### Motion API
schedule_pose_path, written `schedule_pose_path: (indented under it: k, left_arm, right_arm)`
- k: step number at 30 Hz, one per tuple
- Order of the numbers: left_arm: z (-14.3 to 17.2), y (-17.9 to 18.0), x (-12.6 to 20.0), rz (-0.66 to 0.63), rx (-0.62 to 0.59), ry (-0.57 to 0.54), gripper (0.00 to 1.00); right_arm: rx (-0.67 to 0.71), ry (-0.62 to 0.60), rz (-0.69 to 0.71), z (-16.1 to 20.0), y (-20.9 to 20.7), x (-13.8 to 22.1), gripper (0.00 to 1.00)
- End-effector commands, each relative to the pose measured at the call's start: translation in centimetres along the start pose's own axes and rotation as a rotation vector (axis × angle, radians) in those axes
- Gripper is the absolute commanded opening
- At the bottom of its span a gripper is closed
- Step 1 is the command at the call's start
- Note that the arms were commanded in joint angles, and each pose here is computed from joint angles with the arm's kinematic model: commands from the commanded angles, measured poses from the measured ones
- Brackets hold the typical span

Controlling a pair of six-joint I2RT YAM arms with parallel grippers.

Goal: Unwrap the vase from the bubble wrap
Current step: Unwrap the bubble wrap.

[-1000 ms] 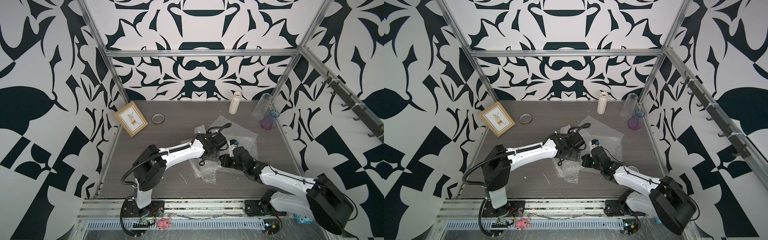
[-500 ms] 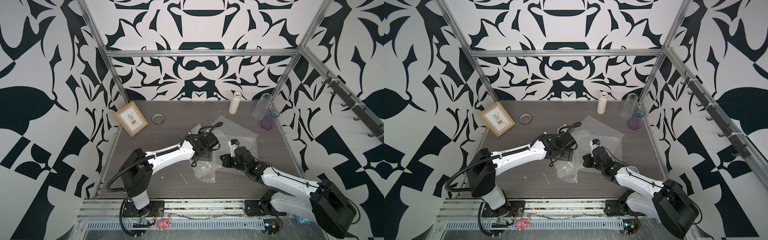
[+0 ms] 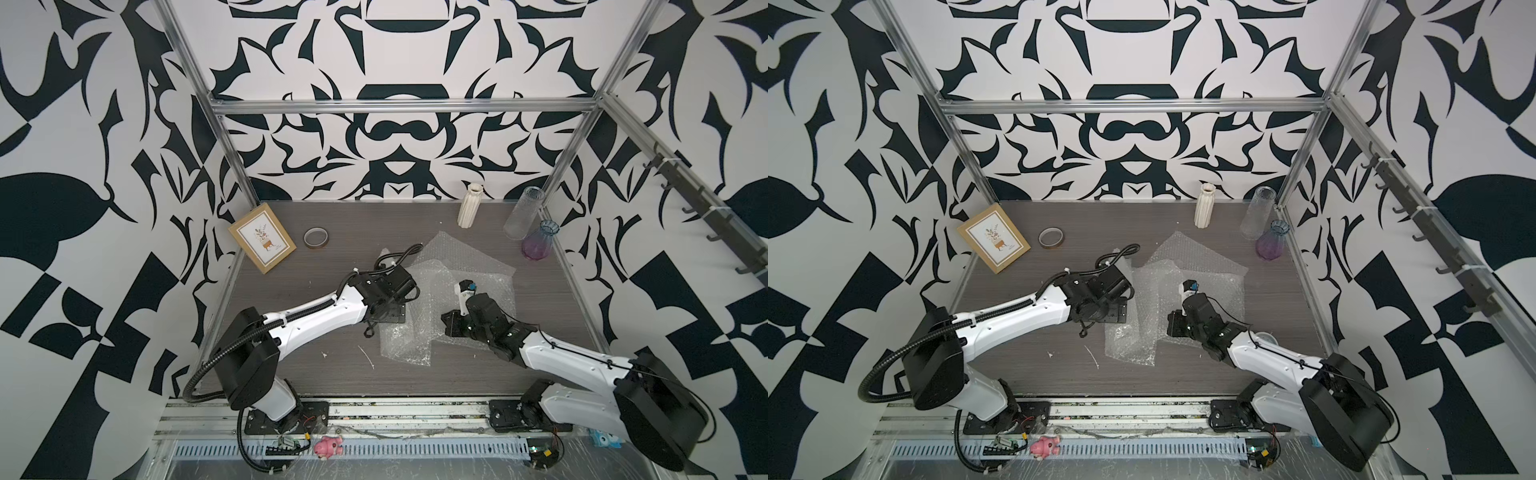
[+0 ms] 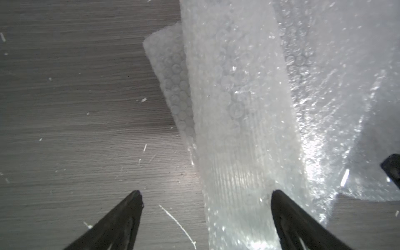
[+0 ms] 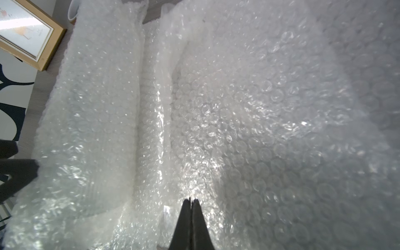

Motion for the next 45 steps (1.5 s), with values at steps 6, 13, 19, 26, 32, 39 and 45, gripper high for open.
schedule_pose_path:
  k: [6,13,19,26,32,39,45]
  left_arm:
    - [0.1,3.3,1.5,-0.022,0.051,-0.007,0.96]
    - [-4.2,-1.9,3.6,0.204,-0.010,-0.104,0.95]
    - [-4.1,-4.1,-0.1,0.153,-0.077,0.022,0.95]
    - [-3.1,-3.8,-2.6,0.070,-0.111,0.084,0.95]
    - [-2.7,-2.6,-2.8,0.022,-0.128,0.083,0.95]
    - [-2.2,-0.1,-2.8,-0.026,-0.110,0.093,0.95]
    - [-1.9,2.3,-2.5,-0.019,-0.049,0.088,0.95]
  right_arm:
    - [0.030,-0.039,0.004,-1.7,0.9,0.3,0.00]
    - [0.022,-0.034,0.006,-1.6,0.9,0.1,0.00]
    - [0.018,-0.026,0.010,-1.7,0.9,-0.2,0.00]
    - [0.013,-0.018,0.013,-1.5,0.8,-0.4,0.00]
    - [0.016,-0.009,0.020,-1.4,0.7,-0.6,0.00]
    - [0.025,-0.008,0.017,-1.7,1.1,-0.6,0.00]
    - [0.040,-0.014,0.020,-2.1,1.4,-0.4,0.00]
Point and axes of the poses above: each gripper's point midway between its finger pads, its own x axis back along the fingers, its own y axis along the line the jaws close on, z = x × y, the point moved 1 cm from there along x, back along the fingers, and after that the axes turned 6 degrees about -x, right-handed, at the moved point
